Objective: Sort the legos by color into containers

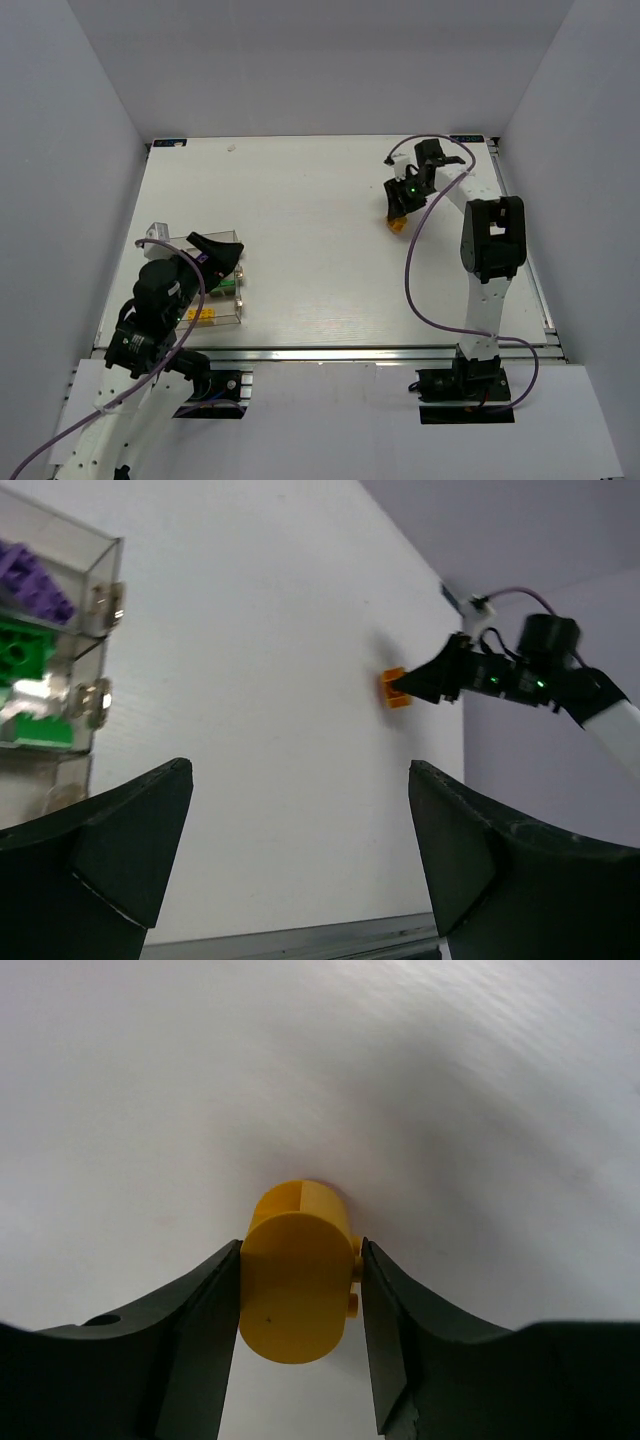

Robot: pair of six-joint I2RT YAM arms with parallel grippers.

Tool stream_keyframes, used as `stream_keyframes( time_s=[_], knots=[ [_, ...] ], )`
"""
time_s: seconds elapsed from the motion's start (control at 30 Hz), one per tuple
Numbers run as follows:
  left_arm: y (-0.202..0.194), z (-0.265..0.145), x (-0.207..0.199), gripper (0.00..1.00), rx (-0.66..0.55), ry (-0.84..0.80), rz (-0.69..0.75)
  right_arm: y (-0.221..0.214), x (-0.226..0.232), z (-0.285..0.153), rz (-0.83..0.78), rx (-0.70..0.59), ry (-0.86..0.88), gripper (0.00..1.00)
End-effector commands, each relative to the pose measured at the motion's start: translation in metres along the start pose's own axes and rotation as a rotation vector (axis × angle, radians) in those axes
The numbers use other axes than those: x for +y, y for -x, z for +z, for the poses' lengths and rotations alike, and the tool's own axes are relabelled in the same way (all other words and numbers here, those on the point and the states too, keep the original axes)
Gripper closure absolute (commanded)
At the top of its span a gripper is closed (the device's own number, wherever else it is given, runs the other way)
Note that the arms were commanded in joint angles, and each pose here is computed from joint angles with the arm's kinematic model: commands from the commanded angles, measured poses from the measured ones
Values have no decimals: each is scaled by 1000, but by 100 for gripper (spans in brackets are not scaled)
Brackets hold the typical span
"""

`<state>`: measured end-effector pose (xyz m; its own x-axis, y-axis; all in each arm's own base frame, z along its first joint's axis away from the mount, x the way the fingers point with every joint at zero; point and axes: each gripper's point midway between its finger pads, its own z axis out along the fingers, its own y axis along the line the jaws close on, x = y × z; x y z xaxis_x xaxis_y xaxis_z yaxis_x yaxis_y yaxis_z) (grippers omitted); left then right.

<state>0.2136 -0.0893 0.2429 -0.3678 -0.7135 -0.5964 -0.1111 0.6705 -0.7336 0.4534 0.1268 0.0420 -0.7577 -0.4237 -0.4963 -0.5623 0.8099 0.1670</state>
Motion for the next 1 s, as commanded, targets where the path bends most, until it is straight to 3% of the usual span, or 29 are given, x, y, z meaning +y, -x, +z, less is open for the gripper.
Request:
stream_keyframes(
  time_s=[0.0, 0.03, 0.2, 0.47, 0.63, 0.77, 0.97],
  knots=[
    [11, -8, -45, 2, -47, -245, 74, 36, 94, -39, -237, -100, 378, 100],
    [8, -13, -53, 2, -34, -293, 91, 30, 118, -50, -298, -94, 494, 100],
    [5, -21, -81, 2, -7, -446, 126, 46, 230, -79, -538, -143, 754, 100],
    [25, -47, -125, 2, -77, -642, 152, 38, 391, -85, -618, -91, 1053, 100],
    [30, -57, -140, 2, -70, -693, 159, 55, 459, -80, -661, -178, 1124, 100],
    [35, -67, -146, 2, -89, -722, 160, 40, 511, -74, -663, -166, 1192, 100],
    [42, -78, -144, 2, -120, -709, 153, 43, 547, -39, -593, -192, 1068, 100]
  ],
)
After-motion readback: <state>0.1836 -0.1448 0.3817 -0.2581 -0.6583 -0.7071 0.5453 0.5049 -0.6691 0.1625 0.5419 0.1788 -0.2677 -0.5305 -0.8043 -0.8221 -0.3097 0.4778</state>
